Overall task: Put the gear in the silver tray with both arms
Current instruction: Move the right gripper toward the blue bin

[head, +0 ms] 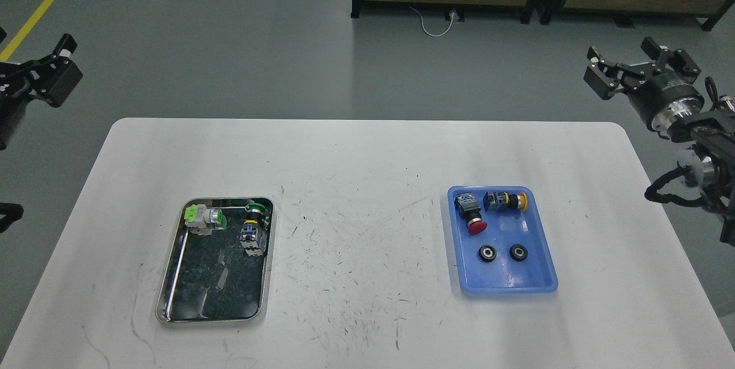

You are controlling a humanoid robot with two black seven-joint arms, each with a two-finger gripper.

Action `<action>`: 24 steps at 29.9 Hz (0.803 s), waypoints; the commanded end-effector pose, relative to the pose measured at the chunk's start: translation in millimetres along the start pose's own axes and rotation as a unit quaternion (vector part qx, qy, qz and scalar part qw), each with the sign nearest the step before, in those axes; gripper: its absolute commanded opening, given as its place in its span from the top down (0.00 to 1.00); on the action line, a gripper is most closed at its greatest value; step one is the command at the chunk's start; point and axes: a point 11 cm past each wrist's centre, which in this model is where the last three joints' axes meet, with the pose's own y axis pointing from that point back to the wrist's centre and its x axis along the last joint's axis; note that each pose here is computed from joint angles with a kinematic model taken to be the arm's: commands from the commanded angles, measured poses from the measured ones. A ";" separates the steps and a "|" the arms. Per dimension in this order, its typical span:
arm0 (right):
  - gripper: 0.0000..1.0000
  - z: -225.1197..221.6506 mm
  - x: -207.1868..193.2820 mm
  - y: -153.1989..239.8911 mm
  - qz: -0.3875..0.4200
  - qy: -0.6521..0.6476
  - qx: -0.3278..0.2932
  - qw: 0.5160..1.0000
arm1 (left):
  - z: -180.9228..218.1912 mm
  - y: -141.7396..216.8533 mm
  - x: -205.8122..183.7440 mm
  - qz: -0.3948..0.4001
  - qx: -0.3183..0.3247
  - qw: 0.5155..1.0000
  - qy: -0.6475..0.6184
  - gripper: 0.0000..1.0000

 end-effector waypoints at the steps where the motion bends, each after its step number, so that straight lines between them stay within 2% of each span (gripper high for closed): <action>1: 0.00 -4.1 0.8 -1.8 -0.003 0.009 0.002 1.000 | 0.6 -1.4 0.5 0.002 -0.002 1.000 -0.001 0.00; 16: 0.00 -11.0 18.0 -1.6 0.023 0.028 0.006 0.999 | -6.6 1.2 23.1 0.029 0.009 1.000 -0.009 0.00; 24: 0.00 -6.7 12.8 -1.5 0.021 0.010 0.005 1.000 | -5.2 3.8 9.7 -0.049 0.010 0.998 0.040 0.00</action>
